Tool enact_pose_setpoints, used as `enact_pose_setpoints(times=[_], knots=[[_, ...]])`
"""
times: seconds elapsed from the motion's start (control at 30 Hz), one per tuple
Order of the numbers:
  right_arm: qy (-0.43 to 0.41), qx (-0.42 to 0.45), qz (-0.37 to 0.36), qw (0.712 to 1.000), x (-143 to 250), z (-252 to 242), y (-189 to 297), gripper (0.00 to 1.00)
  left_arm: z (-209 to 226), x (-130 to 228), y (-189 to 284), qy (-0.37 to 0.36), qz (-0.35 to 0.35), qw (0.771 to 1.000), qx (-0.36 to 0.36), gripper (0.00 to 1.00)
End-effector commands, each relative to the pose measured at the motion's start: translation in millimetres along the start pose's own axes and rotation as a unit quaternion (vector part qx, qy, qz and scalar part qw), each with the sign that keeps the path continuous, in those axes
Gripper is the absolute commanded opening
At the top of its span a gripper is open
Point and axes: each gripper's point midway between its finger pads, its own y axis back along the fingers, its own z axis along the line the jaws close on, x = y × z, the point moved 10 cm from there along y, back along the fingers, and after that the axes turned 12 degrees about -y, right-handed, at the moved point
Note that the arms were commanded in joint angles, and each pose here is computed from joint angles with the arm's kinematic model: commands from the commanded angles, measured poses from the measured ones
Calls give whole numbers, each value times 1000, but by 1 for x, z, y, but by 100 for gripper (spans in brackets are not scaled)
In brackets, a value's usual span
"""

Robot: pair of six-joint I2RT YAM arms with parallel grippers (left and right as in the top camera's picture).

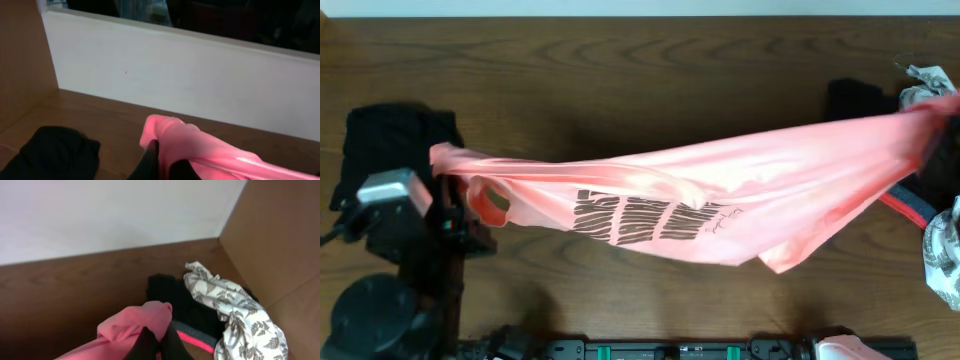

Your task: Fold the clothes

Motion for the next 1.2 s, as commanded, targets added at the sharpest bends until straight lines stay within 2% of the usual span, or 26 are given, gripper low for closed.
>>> enact_pose_setpoints(times=[0.0,0.23,0.43,0.8,1.17], knots=[[16,22,32,999,-1,15,-33,1,-6,1,-18,-4,24,1000,-17,6],[46,51,93,993,4,45,-102,1,-29,14,-73,-48,100,993,-50,6],[69,80,150,983,18,67,-173,1,-62,46,-143,-98,186,976,-58,6],[72,80,213,971,50,90,-288,1,-64,104,-253,-99,243,958,-117,6],[86,93,248,960,101,108,-381,1,-73,174,-325,-104,271,948,-133,6]])
